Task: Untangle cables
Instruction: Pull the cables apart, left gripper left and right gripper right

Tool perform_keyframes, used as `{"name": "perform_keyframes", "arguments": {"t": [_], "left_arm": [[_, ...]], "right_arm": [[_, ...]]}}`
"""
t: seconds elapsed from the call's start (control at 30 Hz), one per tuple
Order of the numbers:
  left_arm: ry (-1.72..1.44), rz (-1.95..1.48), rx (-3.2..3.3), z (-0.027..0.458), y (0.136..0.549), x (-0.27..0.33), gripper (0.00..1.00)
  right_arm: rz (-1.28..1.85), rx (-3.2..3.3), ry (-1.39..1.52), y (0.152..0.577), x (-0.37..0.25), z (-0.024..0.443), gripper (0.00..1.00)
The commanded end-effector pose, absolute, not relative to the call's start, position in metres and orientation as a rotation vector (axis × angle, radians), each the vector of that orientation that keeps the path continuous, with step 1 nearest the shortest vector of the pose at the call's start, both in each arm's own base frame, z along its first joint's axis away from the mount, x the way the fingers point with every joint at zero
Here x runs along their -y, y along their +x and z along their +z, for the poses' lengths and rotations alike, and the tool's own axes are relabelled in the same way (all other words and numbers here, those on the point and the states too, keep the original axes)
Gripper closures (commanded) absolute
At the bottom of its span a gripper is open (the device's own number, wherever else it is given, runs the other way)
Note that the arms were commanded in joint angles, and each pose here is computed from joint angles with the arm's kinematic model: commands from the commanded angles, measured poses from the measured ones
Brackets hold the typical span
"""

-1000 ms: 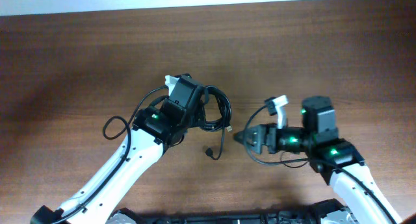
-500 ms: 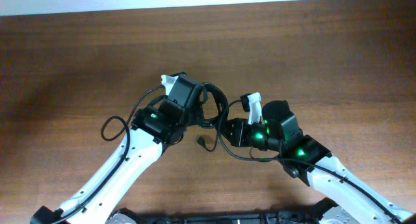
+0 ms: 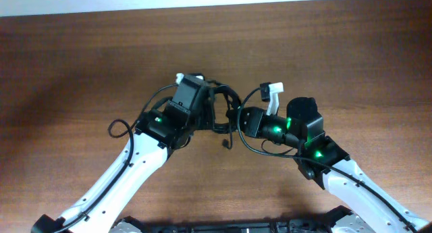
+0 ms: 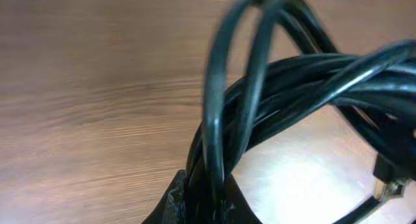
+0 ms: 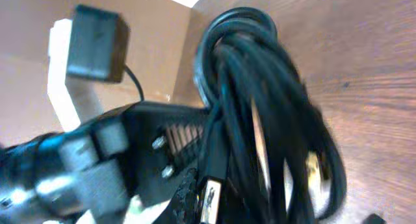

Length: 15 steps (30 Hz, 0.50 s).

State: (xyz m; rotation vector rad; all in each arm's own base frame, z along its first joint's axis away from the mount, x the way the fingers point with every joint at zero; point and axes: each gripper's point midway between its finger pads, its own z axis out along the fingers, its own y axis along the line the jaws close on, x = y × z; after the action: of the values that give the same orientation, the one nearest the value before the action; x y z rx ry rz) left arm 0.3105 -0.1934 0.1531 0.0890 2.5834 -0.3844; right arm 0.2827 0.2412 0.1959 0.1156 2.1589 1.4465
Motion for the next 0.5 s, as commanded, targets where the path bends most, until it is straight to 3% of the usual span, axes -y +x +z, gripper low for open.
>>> {"name": "perform_keyframes", "arguments": {"t": [0.0, 0.23, 0.33, 0.47], "left_arm": [[0.434, -0.715, -2.547, 0.173, 0.282, 0.242, 1.0], [0.835, -0.981, -2.401, 0.19, 0.249, 0.273, 1.0], [0.835, -0.969, -2.394, 0.19, 0.252, 0.27, 1.0], [0.689, -0.87, -2.417, 0.188, 0.282, 0.238, 1.0]], "right_arm": [[1.341, -2.144, 0.197, 0.298, -0.229, 0.194, 0.96], [1.118, -2.2, 0.379, 0.311, -0.201, 0.165, 0.95], [1.096, -2.232, 0.397, 0.309, -0.199, 0.157, 0.75], [1.17, -2.255, 0.348, 0.299, -0.208, 0.161, 0.31]]}}
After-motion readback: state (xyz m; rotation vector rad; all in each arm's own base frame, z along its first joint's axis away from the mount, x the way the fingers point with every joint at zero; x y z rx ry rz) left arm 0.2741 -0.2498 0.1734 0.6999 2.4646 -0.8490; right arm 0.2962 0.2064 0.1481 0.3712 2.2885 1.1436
